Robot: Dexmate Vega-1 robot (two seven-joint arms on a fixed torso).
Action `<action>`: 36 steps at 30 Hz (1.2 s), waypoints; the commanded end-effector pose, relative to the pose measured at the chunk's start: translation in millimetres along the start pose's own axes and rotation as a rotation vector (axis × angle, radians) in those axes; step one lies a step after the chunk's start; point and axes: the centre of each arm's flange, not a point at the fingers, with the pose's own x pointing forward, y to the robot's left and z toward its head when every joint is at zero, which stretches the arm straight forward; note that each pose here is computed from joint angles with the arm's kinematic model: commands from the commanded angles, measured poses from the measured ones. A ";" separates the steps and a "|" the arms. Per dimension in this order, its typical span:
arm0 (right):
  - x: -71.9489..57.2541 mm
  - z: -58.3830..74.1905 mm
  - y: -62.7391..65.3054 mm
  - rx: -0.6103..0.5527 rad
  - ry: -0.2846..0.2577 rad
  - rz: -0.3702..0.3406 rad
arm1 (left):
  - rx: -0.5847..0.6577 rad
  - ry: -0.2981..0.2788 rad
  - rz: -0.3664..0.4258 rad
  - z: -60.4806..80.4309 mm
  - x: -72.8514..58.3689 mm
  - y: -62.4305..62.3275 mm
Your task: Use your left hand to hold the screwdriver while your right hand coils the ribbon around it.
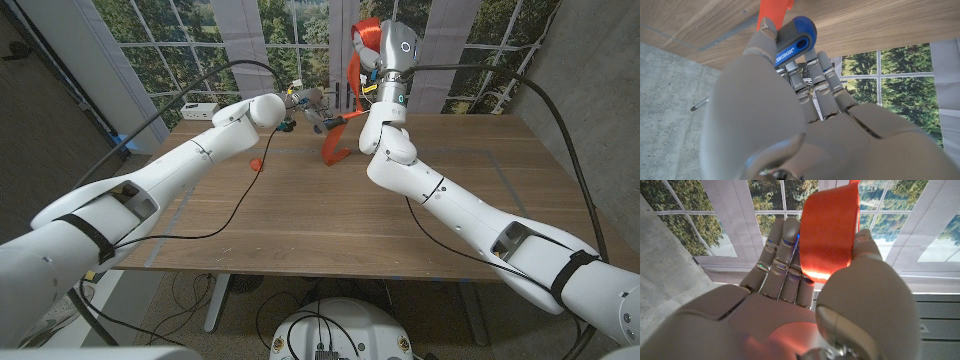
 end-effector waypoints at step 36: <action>-151.1 -26.3 -51.2 -0.006 0.065 0.109 | -0.008 -0.003 0.028 2.3 30.6 13.6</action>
